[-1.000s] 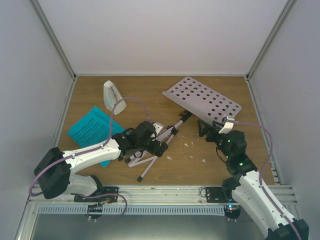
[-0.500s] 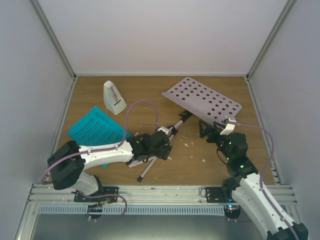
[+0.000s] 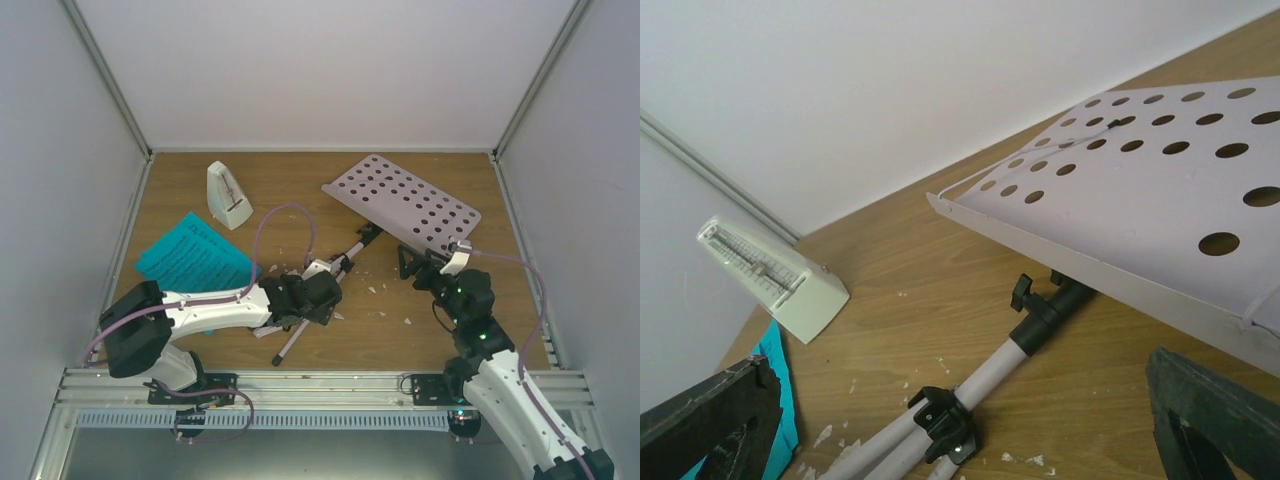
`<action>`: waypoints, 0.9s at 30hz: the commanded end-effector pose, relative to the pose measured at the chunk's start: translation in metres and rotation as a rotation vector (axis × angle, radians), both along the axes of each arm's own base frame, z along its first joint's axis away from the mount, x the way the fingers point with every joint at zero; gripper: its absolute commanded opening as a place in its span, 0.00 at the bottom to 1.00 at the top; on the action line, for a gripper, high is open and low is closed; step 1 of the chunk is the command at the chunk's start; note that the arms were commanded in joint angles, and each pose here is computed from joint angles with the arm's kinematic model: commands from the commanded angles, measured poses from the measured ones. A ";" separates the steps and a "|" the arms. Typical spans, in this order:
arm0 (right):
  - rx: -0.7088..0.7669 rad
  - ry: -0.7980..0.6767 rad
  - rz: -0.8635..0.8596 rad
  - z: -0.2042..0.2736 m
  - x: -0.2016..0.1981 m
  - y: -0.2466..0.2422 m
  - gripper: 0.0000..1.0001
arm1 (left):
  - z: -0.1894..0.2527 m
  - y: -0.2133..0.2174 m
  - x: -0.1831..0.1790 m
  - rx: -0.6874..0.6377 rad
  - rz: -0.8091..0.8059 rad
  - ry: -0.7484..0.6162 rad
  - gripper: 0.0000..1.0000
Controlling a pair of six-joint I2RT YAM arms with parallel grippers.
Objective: Pack up the instrument practice props
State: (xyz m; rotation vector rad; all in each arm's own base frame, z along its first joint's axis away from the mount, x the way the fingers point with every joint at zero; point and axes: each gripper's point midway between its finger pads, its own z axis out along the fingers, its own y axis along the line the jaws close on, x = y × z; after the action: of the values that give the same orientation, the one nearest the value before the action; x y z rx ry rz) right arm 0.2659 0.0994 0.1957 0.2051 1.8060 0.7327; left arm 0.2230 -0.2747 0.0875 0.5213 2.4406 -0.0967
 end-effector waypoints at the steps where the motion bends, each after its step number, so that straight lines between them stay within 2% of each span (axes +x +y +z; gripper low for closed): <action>1: 0.022 0.003 0.000 -0.002 -0.003 -0.001 1.00 | 0.013 0.018 -0.007 0.014 0.065 0.024 0.99; 4: 0.031 0.005 0.002 -0.003 -0.004 0.000 1.00 | 0.037 0.011 -0.003 -0.057 0.057 -0.010 0.99; 7: 0.035 0.004 -0.001 -0.003 -0.004 -0.001 1.00 | 0.042 0.009 -0.005 -0.065 0.025 -0.008 0.99; 14: 0.045 0.015 0.002 -0.007 -0.005 0.000 1.00 | -0.004 0.009 -0.020 0.063 -0.025 0.128 0.99; 17: 0.047 0.011 0.005 -0.005 -0.006 0.000 1.00 | -0.011 0.013 -0.015 0.117 -0.004 0.119 0.99; 27: 0.047 0.019 -0.002 -0.010 -0.008 -0.002 1.00 | -0.012 0.014 -0.006 0.163 0.003 0.074 0.99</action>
State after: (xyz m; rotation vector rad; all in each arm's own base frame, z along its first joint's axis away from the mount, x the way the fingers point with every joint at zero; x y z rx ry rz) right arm 0.2586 0.1001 0.1958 0.2218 1.7884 0.7796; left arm 0.2139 -0.2598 0.0795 0.5933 2.5387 0.0508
